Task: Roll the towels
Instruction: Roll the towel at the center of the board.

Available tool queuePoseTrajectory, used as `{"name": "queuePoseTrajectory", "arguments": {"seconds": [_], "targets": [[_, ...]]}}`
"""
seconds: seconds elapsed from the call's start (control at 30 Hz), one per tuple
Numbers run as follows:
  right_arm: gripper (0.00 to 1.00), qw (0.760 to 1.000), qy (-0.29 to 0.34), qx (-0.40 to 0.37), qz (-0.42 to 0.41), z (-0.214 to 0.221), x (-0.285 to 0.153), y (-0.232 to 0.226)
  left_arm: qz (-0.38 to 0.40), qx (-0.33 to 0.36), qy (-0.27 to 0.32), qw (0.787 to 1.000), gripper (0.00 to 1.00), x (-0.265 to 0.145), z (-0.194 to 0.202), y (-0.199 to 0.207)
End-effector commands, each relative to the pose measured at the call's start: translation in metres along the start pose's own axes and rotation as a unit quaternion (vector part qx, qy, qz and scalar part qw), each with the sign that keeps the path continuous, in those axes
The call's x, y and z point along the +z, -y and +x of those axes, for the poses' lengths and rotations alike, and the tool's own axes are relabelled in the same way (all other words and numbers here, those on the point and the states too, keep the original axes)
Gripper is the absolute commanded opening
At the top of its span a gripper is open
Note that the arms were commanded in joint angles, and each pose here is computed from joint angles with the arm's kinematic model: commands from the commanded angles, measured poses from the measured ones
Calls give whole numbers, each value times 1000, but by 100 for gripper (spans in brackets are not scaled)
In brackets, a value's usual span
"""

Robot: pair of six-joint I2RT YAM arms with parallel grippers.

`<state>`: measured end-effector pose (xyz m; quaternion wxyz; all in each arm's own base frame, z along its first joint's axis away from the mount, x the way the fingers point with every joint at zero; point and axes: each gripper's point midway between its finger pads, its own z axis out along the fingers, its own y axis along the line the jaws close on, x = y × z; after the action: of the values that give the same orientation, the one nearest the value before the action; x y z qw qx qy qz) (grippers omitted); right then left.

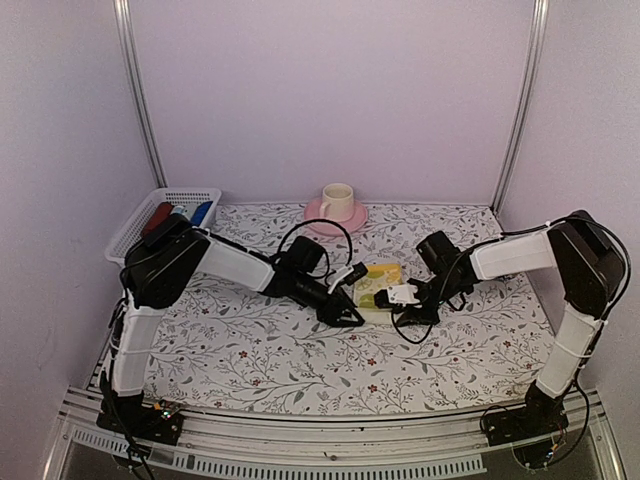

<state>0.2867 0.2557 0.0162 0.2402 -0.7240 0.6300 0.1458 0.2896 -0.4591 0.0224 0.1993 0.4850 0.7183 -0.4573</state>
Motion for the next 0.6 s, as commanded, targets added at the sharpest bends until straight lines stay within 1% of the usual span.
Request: {"name": "queuePoseTrajectory", "arguments": {"seconds": [0.0, 0.07, 0.13, 0.27, 0.33, 0.43, 0.5, 0.57], "targets": [[22, 1000, -20, 14, -7, 7, 8, 0, -59, -14, -1, 998, 52, -25, 4, -16], [17, 1000, -19, 19, -9, 5, 8, 2, -70, -2, 7, 998, 56, -32, -3, -13], [12, 1000, -13, 22, -14, 2, 6, 1, -83, 11, 9, 996, 64, -39, -7, -12], [9, 999, -6, 21, -27, -1, 4, -4, -107, 59, 17, 992, 78, -51, -9, -8], [9, 999, -1, 23, -38, -3, 3, -6, -122, 103, 35, 987, 81, -59, -14, -3], [8, 998, 8, 32, -61, -6, 3, -12, -171, 176, 47, 968, 81, -69, -15, -1], [8, 996, 20, 43, -79, -9, 1, -13, -209, 233, 56, 948, 81, -76, -26, 6], [8, 993, 28, 57, -104, -10, -2, -18, -234, 291, 52, 926, 81, -71, -26, 15]]}}
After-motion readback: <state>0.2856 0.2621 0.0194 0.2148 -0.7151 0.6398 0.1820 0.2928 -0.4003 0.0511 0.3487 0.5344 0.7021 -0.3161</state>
